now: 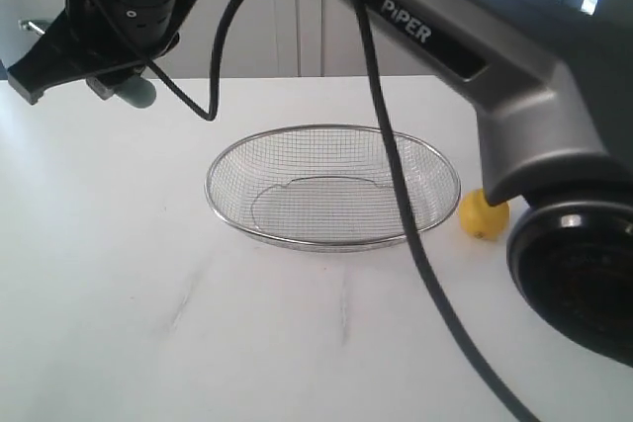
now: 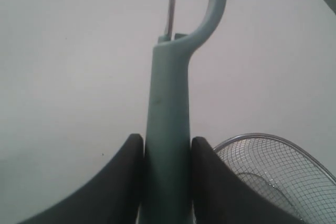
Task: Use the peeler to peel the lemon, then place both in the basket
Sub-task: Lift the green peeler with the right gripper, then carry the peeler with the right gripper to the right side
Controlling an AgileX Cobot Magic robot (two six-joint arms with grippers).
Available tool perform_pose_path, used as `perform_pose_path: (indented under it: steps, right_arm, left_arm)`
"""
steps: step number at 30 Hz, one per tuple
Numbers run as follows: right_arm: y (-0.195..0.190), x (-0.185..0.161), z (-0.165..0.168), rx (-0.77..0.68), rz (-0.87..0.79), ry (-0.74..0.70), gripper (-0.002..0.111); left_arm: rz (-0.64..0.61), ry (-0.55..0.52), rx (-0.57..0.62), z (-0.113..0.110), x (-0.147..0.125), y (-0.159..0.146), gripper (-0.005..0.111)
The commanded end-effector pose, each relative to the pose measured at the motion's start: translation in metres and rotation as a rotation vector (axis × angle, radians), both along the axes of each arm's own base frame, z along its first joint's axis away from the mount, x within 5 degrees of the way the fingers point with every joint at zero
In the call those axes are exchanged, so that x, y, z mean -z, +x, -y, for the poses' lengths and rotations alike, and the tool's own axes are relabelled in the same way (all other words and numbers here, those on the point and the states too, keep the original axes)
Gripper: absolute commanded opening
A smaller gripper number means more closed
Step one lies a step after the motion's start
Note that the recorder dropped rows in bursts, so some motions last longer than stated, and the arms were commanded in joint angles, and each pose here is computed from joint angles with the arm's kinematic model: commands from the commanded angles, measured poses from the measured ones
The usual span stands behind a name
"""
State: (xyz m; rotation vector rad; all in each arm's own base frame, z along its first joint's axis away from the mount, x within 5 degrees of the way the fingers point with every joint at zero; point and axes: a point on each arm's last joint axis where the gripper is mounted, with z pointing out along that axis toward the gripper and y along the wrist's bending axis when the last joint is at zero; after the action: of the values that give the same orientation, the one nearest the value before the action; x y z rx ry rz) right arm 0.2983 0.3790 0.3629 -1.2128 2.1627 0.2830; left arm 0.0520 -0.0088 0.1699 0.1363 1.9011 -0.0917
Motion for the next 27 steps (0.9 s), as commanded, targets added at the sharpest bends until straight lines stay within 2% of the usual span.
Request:
perform_pose_path:
  steps: [1,7,14,17,21,27]
  right_arm:
    - [-0.003,-0.016,0.009,-0.013,0.026,0.017,0.0]
    - [-0.009,-0.027,0.027,-0.035,0.042,-0.009,0.0]
    - [-0.009,-0.034,0.073,0.033,0.003,-0.053,0.0]
    - [-0.012,-0.026,0.096,0.066,-0.032,-0.091,0.0]
    - [-0.016,-0.021,0.127,0.12,-0.021,-0.07,0.0]
    - [-0.028,0.006,0.175,0.241,-0.055,-0.053,0.0]
  left_arm:
    - [-0.001,-0.011,0.006,0.001,0.001,0.0,0.0]
    - [-0.001,-0.011,0.006,0.001,0.001,0.0,0.0]
    - [-0.001,-0.011,0.006,0.001,0.001,0.0,0.0]
    - [-0.001,-0.011,0.006,0.001,0.001,0.0,0.0]
    - [-0.001,-0.011,0.006,0.001,0.001,0.0,0.0]
    - [-0.001,-0.011,0.006,0.001,0.001,0.0,0.0]
